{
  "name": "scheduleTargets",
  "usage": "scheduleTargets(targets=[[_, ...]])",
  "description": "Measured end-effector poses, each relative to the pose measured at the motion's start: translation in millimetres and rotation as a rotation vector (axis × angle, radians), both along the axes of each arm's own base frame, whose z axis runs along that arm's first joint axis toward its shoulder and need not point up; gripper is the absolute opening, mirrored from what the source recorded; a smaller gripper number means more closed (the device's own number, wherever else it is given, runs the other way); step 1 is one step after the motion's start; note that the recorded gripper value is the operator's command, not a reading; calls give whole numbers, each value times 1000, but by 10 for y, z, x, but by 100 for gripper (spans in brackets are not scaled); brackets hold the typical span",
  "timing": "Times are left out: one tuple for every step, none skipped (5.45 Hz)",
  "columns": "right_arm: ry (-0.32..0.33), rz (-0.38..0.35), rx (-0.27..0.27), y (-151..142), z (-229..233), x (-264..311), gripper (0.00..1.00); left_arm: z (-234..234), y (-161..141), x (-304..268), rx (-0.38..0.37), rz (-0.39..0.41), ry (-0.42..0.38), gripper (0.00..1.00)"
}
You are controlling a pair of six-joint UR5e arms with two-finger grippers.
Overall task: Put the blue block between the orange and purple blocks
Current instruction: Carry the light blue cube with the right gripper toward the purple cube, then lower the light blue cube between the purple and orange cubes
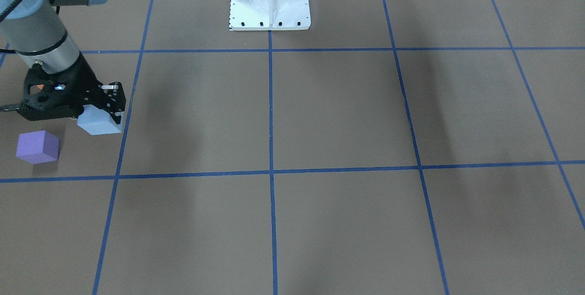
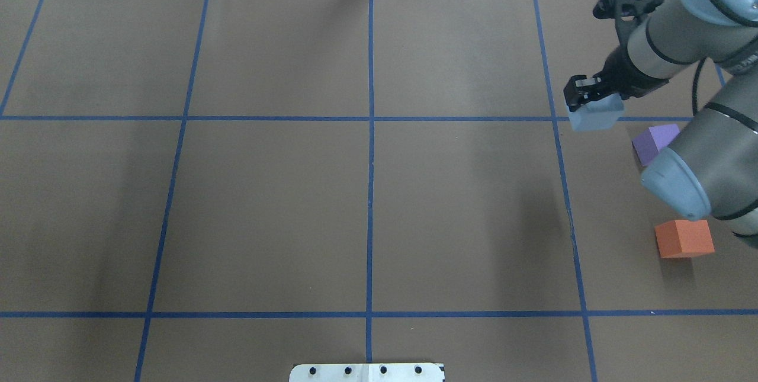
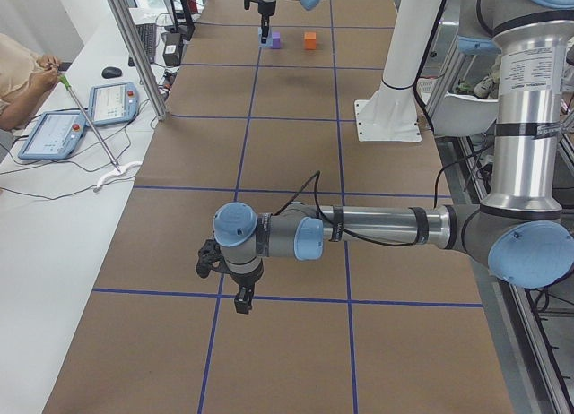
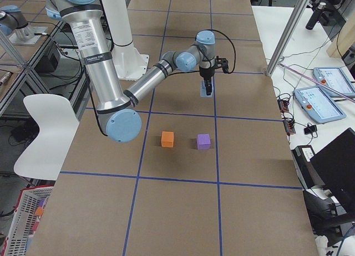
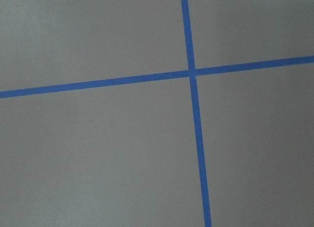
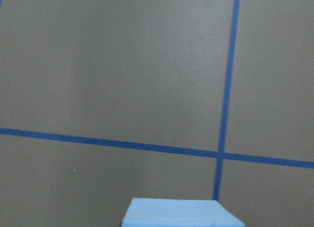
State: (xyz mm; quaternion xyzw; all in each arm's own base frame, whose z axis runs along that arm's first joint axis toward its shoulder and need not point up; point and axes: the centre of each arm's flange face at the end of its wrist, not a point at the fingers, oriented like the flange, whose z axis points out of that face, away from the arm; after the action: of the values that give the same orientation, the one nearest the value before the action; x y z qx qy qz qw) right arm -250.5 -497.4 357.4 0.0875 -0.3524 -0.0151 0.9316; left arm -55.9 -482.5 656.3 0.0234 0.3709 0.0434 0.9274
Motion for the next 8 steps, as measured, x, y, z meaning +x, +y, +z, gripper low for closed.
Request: scheduleTargets(targets=[[14, 4, -14, 191, 508, 206, 0, -27, -5, -1, 5, -3, 1, 100], [14, 7, -17, 383, 1022, 360, 0, -60, -10, -1, 12, -4, 2, 100], [9, 9, -19, 561, 1416, 494, 0, -78, -15, 4, 16, -3, 3, 100], [2, 7, -19, 695, 1755, 583, 0, -97, -24, 11, 20, -1, 4, 100], [-5, 5, -22, 755, 2045, 618, 0, -110, -30, 17, 23, 0, 4, 100], [-3, 5, -26, 755, 2193, 610, 0, -119, -35, 20, 24, 0, 4, 100], [-1, 5, -29, 727, 2254, 583, 0, -126, -42, 26, 25, 1, 5, 100], [2, 4, -32, 678, 2293, 539, 0, -127, -45, 29, 25, 1, 5, 100]])
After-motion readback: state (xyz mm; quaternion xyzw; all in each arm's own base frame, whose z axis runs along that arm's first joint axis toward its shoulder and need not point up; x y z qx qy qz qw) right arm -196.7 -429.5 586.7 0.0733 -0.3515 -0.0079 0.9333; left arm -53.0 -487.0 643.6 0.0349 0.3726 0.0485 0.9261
